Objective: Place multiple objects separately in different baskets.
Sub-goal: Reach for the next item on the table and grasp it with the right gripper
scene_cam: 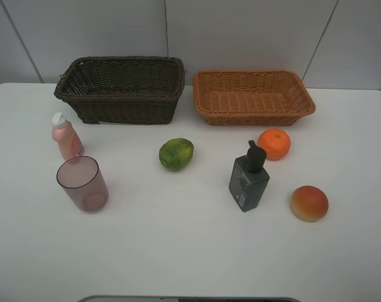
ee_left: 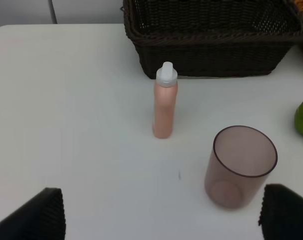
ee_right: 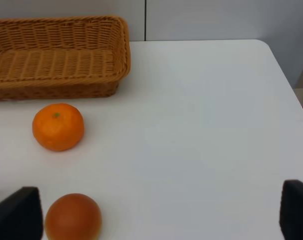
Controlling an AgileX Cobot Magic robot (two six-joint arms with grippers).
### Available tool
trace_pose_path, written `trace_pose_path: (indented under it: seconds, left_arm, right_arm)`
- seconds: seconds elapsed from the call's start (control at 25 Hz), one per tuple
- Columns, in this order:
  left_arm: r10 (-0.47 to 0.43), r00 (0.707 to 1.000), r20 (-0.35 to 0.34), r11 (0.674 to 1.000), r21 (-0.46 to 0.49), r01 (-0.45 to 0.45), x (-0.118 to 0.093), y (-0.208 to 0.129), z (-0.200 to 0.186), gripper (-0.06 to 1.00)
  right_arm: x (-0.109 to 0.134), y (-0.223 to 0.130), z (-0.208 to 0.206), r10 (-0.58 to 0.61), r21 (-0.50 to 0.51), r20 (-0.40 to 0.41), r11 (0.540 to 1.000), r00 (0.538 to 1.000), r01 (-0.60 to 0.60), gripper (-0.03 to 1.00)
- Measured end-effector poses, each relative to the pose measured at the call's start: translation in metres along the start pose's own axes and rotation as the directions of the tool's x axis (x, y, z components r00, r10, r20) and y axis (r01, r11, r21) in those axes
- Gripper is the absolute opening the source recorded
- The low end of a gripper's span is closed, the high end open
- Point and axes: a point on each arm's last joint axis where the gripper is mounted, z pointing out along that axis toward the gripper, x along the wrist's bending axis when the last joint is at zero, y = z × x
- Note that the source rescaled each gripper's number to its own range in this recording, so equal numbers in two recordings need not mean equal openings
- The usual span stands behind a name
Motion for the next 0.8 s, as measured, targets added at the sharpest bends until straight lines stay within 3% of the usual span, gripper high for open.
trace_pose_path:
  seconds: [0.8]
  left_arm:
    - [0.000, 1.000, 0.000, 1.000, 0.000, 0.000, 0.0000, 0.0000, 0.0000, 1.00]
  right_arm:
    - [0.0000, 0.0000, 0.0000, 0.000, 0.000, 0.000, 1.000, 1.000, 0.000, 1.00]
